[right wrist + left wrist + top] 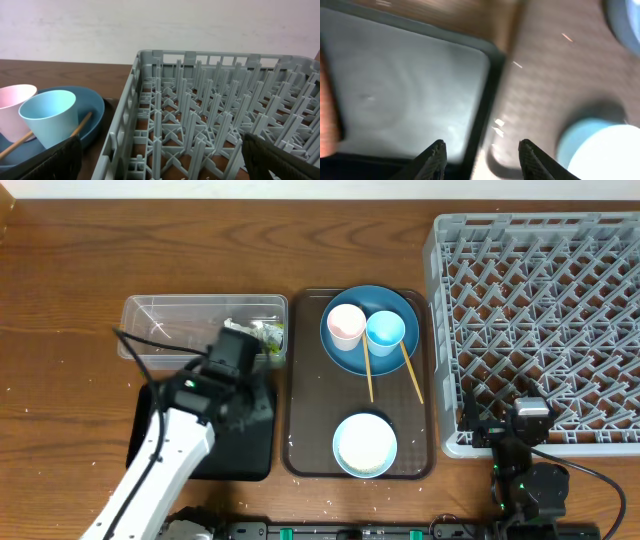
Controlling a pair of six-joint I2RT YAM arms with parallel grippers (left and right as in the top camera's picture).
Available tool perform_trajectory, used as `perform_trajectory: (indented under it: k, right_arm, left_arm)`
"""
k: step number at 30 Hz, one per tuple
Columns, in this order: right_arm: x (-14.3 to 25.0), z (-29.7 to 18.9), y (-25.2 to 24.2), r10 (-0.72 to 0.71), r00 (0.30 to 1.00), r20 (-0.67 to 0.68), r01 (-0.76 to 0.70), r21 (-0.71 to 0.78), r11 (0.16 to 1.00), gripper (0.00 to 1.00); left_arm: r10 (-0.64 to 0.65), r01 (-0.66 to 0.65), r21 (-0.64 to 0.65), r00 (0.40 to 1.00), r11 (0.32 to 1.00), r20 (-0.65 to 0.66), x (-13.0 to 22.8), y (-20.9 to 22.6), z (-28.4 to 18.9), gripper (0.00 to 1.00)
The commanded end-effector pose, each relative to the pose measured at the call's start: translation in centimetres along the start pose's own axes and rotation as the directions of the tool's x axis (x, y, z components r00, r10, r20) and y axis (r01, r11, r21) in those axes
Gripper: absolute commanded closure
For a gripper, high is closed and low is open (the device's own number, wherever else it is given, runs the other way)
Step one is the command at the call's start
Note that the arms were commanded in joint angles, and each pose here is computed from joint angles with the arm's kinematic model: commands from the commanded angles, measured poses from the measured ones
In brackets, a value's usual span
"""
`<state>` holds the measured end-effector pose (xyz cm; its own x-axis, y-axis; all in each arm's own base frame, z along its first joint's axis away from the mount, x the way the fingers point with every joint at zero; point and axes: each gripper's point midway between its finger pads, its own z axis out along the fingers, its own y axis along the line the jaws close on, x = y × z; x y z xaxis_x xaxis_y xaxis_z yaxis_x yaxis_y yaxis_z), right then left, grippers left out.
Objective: Sort waste into correct bins and load items into the dishwasher rack
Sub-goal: 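Reach left gripper to the light-blue rice bowl and grasp its rim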
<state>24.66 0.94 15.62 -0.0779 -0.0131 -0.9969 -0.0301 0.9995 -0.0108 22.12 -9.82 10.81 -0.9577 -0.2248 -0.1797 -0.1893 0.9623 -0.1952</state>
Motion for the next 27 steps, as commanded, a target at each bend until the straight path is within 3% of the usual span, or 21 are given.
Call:
perform_trajectory:
  k: [1,4,11,27]
  right_arm:
    - [0.1,0.0,-0.4,-0.006,1.000,-0.004,0.006,0.016,1.000,0.01]
    - [0.1,0.0,-0.4,-0.006,1.000,-0.004,0.006,0.016,1.000,0.01]
    - [0.1,0.0,-0.4,-0.006,1.000,-0.004,0.006,0.016,1.000,0.01]
    - [0.1,0.0,-0.4,-0.006,1.000,-0.004,0.006,0.016,1.000,0.01]
  left_arm:
    - [0.069,-0.065,0.093,0.997,0.994,-0.039,1.8,-3.3,-0.5,0.51]
    - [0.159,-0.154,0.143,0.987,0.978,-0.029,3.3,-6.1,-0.5,0.57]
    - [0.320,-0.319,0.274,0.946,0.907,0.044,6.2,-12.5,-0.7,0.57]
    - [0.543,-0.525,0.336,0.839,0.782,0.047,13.7,-19.9,4.4,0.56]
